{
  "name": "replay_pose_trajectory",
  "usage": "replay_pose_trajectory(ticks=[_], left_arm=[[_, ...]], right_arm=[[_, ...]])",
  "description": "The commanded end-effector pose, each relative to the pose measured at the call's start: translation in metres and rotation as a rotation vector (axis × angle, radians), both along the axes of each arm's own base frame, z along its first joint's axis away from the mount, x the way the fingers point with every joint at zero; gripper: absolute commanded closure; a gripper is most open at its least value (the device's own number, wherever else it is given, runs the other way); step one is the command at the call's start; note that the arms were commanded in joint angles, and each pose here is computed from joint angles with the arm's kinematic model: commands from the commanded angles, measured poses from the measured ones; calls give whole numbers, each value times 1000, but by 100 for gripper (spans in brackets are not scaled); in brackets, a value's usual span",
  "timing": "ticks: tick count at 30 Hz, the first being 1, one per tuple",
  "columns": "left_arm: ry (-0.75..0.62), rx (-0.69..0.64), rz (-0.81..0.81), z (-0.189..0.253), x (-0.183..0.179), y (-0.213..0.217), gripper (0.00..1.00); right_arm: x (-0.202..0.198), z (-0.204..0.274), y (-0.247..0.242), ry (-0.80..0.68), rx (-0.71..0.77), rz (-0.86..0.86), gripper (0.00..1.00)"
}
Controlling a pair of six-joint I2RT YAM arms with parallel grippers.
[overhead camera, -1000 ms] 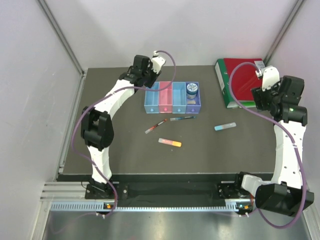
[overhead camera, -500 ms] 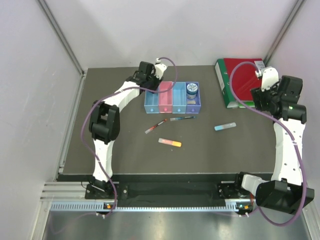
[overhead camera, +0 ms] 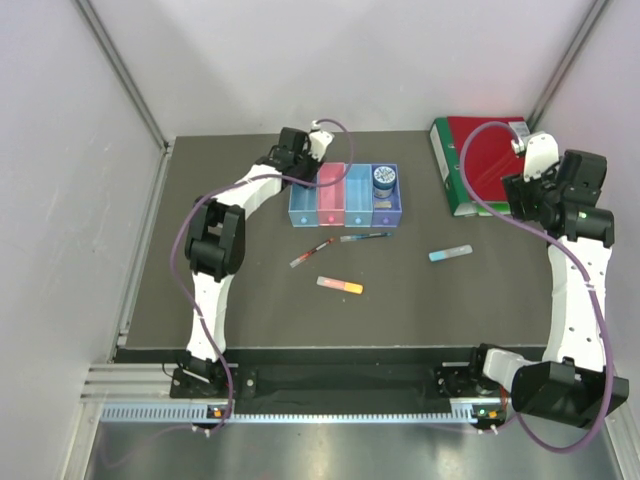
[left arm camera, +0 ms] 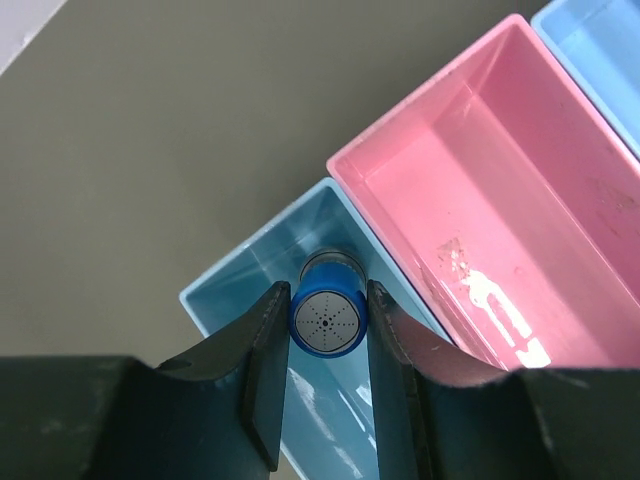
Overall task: Sort the stationery into containers
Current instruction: Place the stationery in the storage box.
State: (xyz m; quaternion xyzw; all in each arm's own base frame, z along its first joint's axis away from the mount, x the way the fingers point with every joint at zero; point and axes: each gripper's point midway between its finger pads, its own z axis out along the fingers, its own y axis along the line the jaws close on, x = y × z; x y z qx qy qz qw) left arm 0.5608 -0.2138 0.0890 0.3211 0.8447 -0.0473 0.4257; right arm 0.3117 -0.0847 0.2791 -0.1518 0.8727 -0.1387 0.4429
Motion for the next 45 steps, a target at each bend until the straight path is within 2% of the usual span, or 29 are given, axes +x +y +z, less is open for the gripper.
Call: replay_pose_trajectory(ticks=[1, 2, 3, 7, 16, 25, 31, 35, 39, 40, 41, 43, 45], left_arm=[[-84, -15, 16, 18, 22, 3, 88], [-84, -14, 15, 18, 23, 3, 85], [-87, -14, 17, 19, 23, 3, 77], [-92, -24, 9, 24, 22, 1, 61], [-115, -32, 7, 36, 23, 0, 43], [-152, -77, -18, 66, 22, -8, 38], [-195, -129, -43, 105, 14, -17, 37], [-220, -169, -82, 141, -1, -23, 36], [-220, -187, -122, 165, -23, -23, 31], [-243, -192, -129, 182, -31, -21, 30], [-217, -182, -133, 175, -39, -18, 29], [-239, -181, -139, 192, -55, -12, 27], [-202, -160, -144, 180, -72, -5, 26]], right_arm=[[3, 23, 1, -57, 5, -4, 33], [3, 22, 1, -57, 5, -4, 32], [2, 22, 1, -55, 7, -5, 33], [2, 21, 2, -52, 8, -3, 33], [2, 23, 6, -59, 21, 1, 33], [0, 21, 11, -49, 28, 20, 32], [-4, 9, 25, 3, 16, 102, 31], [-12, -11, 44, 85, -8, 230, 19], [-31, -41, 63, 230, -28, 403, 9], [-34, -47, 66, 252, -52, 458, 3], [-37, -53, 70, 273, -62, 487, 0], [-45, -67, 72, 331, -105, 560, 0], [-49, -80, 75, 370, -155, 623, 0]])
